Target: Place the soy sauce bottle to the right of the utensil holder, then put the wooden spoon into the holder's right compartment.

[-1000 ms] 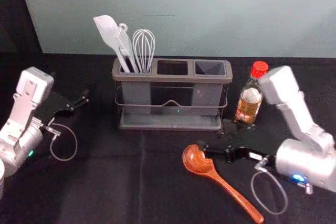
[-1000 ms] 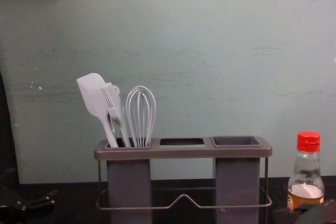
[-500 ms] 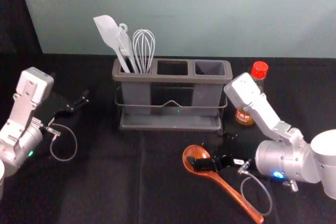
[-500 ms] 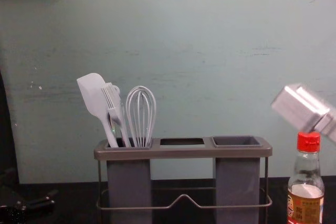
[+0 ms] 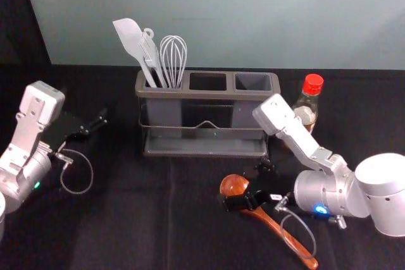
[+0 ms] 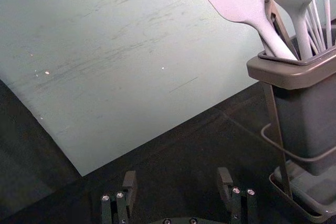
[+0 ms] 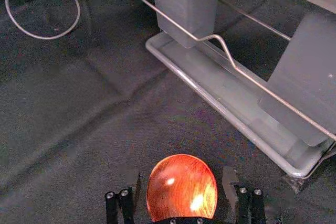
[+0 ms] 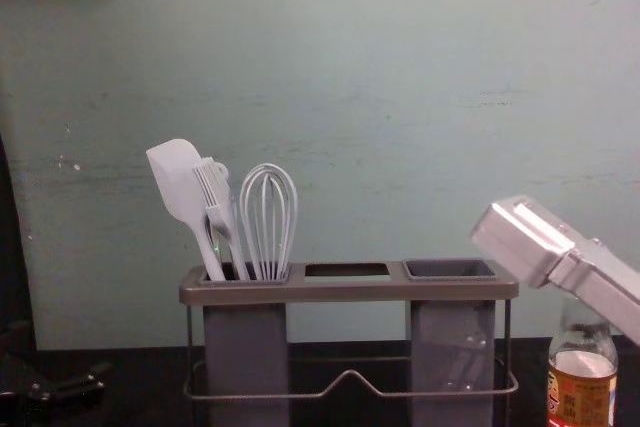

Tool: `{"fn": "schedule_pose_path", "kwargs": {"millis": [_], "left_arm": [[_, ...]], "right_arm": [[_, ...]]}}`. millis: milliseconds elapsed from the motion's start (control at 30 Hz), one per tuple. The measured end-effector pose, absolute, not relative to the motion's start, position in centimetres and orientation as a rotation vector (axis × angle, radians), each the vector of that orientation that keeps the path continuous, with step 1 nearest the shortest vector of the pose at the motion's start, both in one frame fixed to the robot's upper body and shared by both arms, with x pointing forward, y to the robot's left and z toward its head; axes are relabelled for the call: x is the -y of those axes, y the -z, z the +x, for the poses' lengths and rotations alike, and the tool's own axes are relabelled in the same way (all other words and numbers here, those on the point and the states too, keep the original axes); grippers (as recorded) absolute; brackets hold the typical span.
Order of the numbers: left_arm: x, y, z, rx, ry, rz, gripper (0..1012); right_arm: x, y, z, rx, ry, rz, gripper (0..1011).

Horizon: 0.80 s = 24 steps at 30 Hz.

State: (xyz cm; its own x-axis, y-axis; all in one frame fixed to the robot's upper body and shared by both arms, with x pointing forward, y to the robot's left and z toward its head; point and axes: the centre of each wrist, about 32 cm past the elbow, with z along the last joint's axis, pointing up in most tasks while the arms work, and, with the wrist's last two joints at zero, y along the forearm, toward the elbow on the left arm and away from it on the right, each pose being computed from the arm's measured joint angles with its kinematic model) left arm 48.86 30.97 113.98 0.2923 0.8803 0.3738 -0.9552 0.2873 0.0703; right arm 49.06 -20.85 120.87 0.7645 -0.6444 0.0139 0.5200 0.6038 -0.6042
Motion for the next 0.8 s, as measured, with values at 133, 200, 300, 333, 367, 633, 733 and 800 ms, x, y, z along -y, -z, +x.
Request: {"fn": "schedule_pose_path", "kwargs": {"millis": [133, 200, 300, 333, 367, 633, 733, 800], "left_arm": [[-30.97, -113.98, 48.86, 0.285, -1.248, 0.304, 1005], [-30.97, -113.98, 48.86, 0.285, -1.248, 0.304, 1005], [-30.97, -113.98, 48.86, 0.285, -1.248, 0.304, 1005], [-30.96, -113.98, 48.86, 0.285, -1.248, 0.304, 1005], [-30.97, -113.98, 48.86, 0.285, -1.248, 0.304, 1005], [-30.97, -113.98, 48.86, 0.285, -1.248, 0.304, 1005], [-30.97, -113.98, 48.86, 0.285, -1.248, 0.304, 1005], [-30.97, -113.98, 48.86, 0.285, -1.248, 0.304, 1005]], "right_arm": [[20.57, -120.86, 49.16, -0.202, 0.68, -0.639, 1002], [20.47, -120.83, 49.23, -0.197, 0.681, -0.646, 1002], [20.37, -120.78, 49.36, -0.194, 0.68, -0.652, 1002], [20.34, -120.75, 49.4, -0.193, 0.679, -0.654, 1002], [20.3, -120.74, 49.43, -0.193, 0.678, -0.655, 1002], [20.21, -120.44, 49.69, -0.196, 0.675, -0.666, 1002], [20.21, -120.3, 49.76, -0.199, 0.676, -0.667, 1002], [20.2, -120.18, 49.79, -0.203, 0.675, -0.668, 1002]]}}
